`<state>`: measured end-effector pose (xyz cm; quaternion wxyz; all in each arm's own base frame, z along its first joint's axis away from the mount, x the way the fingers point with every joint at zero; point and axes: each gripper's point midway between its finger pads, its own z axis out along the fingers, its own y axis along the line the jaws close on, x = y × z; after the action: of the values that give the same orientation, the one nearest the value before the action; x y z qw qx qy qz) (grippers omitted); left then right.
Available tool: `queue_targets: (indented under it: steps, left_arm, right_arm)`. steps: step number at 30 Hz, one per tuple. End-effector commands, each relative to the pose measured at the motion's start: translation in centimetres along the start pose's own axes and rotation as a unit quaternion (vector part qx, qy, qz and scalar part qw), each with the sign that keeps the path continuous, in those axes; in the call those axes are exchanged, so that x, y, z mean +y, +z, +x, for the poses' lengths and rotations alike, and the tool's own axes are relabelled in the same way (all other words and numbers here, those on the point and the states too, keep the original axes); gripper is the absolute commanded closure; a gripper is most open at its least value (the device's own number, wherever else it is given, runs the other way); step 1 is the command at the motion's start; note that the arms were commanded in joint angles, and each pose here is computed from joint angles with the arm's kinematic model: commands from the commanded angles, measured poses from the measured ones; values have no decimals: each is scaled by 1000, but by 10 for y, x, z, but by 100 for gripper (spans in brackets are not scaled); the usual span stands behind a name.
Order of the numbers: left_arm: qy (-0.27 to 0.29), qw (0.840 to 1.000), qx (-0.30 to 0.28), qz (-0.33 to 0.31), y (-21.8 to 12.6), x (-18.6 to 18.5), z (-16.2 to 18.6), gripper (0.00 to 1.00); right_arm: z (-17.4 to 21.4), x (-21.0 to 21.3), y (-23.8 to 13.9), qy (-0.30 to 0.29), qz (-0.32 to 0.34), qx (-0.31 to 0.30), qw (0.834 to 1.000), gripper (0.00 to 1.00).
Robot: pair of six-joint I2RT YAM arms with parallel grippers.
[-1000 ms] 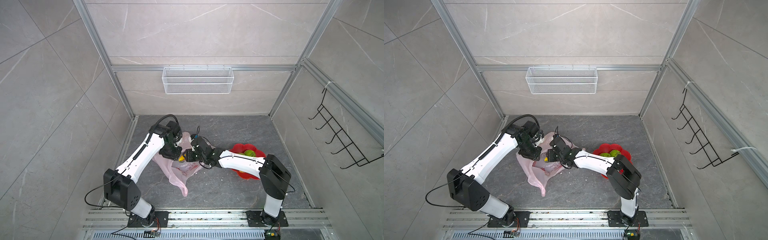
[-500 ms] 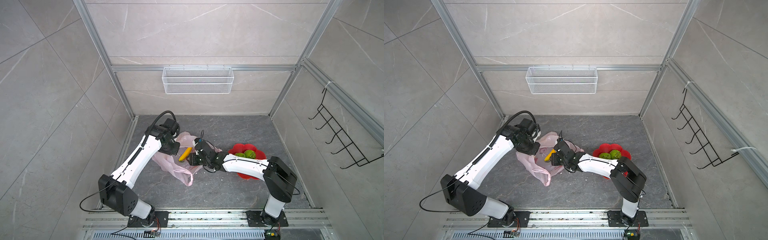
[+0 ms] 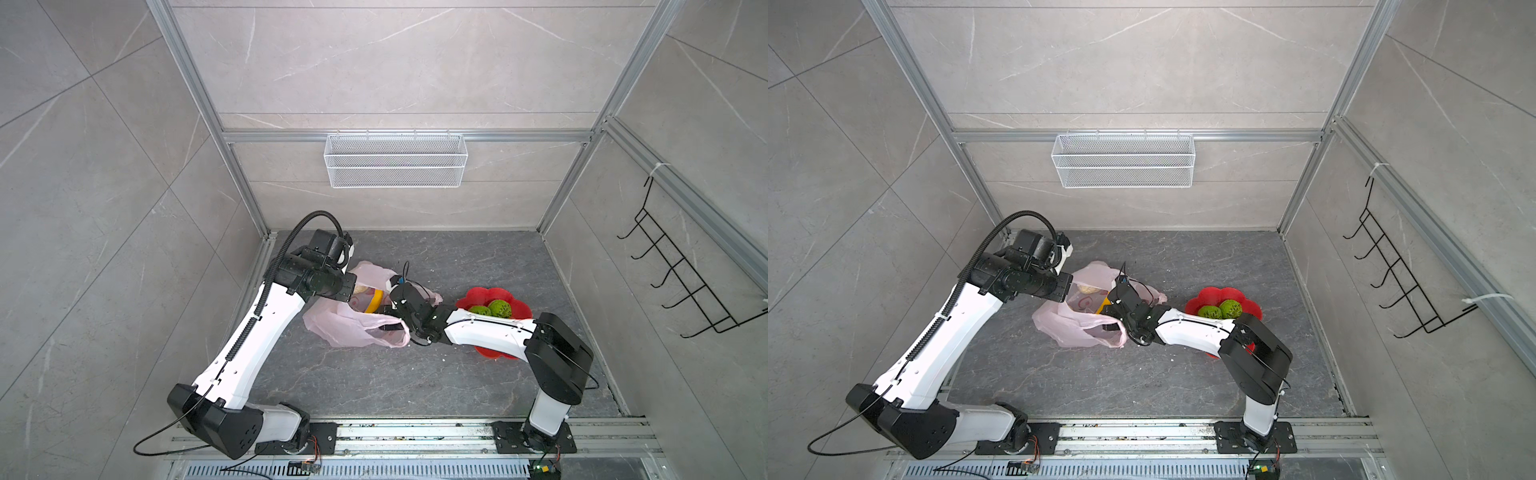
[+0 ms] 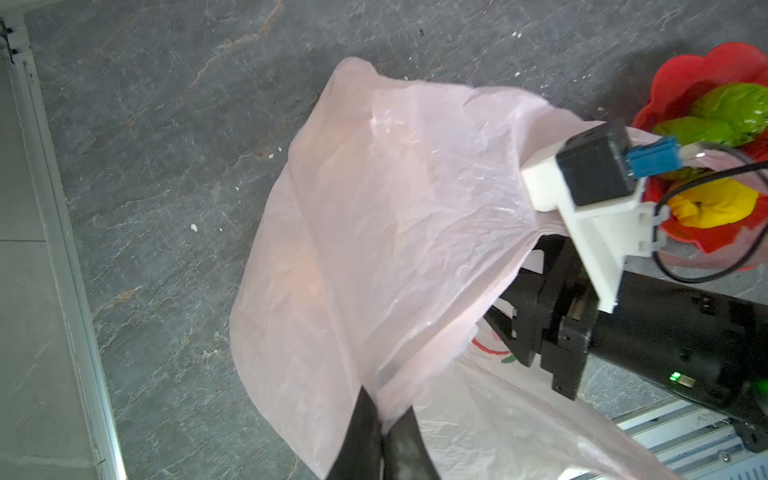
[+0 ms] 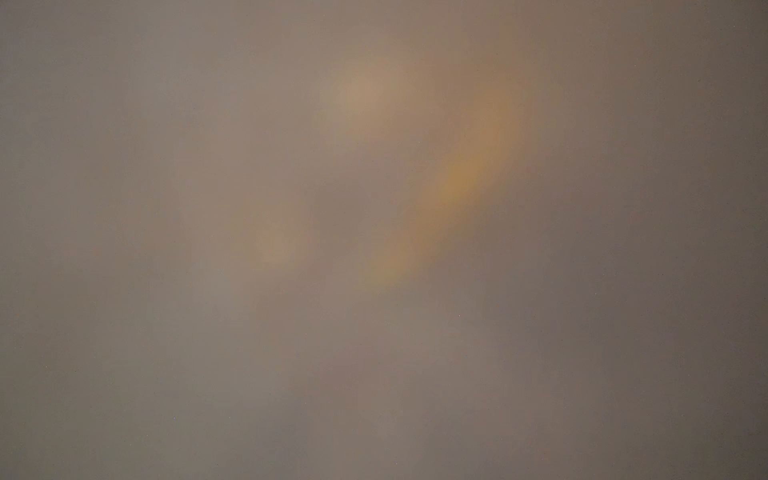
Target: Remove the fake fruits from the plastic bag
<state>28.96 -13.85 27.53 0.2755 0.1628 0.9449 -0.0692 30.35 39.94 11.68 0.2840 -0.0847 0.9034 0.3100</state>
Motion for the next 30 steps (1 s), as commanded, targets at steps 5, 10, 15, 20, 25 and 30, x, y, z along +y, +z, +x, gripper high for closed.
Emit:
queue_targets:
  steps: [5, 10, 15, 20, 25, 30]
  left_arm:
    - [-12, 998, -55, 33, -26, -10, -15, 100]
    - [-23, 999, -24, 17, -12, -4, 3, 100]
    - [-26, 1000, 13, 3, 2, 0, 14, 87]
    - [-17, 998, 53, 18, 18, -7, 17, 64]
    - [-12, 996, 79, 41, 27, -16, 20, 53]
    - [-10, 997, 71, 26, 33, -12, 12, 76]
  right_arm:
    - [9, -16, 12, 10, 26, 8, 1000, 53]
    - [9, -7, 14, 5, 3, 10, 1000, 53]
    - [14, 4, 9, -9, -13, 13, 1000, 53]
    - [16, 5, 5, -11, -9, 11, 1000, 53]
    - [14, 3, 3, -11, -3, 5, 1000, 53]
    - [13, 6, 4, -11, -9, -1, 1000, 53]
